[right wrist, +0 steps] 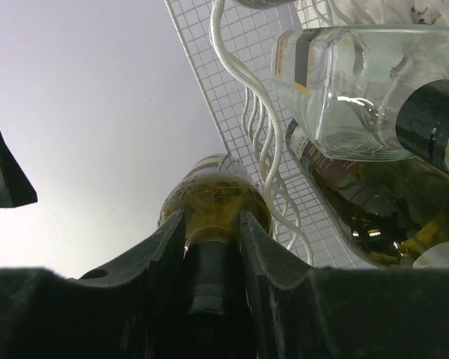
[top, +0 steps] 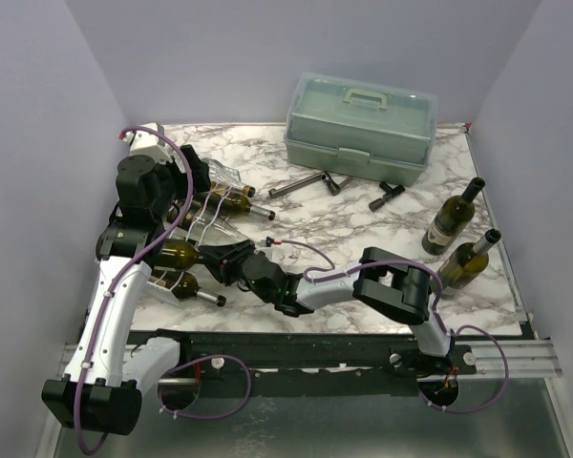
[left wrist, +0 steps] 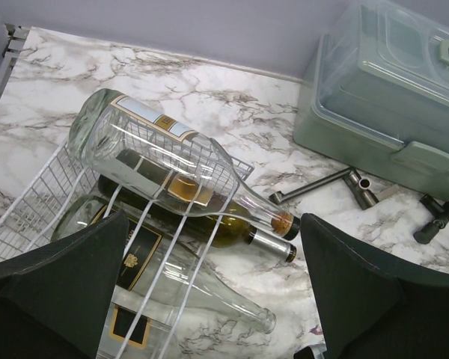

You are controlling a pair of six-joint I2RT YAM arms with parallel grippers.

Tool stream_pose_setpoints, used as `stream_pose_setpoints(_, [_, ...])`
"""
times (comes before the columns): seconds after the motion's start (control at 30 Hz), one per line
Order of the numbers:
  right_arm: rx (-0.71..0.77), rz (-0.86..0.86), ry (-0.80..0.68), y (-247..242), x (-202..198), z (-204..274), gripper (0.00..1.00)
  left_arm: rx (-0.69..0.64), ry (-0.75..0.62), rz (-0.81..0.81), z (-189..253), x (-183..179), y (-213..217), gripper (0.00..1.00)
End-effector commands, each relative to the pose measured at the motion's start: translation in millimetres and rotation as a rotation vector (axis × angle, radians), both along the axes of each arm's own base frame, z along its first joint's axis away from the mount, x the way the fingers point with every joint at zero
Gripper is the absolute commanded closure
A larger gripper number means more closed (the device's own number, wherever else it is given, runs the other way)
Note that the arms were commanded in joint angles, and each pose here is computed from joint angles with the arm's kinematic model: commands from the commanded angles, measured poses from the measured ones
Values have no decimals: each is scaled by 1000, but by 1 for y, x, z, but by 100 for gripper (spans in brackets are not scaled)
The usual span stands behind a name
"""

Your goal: Put the wine bottle on the wine rack

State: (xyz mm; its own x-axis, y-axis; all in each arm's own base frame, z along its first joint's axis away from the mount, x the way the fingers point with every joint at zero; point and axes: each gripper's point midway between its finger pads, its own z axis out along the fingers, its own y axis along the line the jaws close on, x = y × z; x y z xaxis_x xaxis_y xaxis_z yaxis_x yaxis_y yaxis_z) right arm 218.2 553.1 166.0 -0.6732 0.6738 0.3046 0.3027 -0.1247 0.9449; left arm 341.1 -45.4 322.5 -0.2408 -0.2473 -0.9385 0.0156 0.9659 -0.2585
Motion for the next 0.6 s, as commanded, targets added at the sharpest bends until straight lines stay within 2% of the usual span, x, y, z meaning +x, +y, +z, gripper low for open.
stream_pose_setpoints(0.0, [126,-45,36,-5,1,34,97,0,-10,7,3,-4,3,1])
stream_pose_setpoints(0.23, [149,-54,41,-12,1,33,85,-7,-4,-1,2,-3,1,1])
stream_pose_setpoints(0.57, [140,-37,20,-6,-5,38,75,-13,1,-8,0,-2,-1,1])
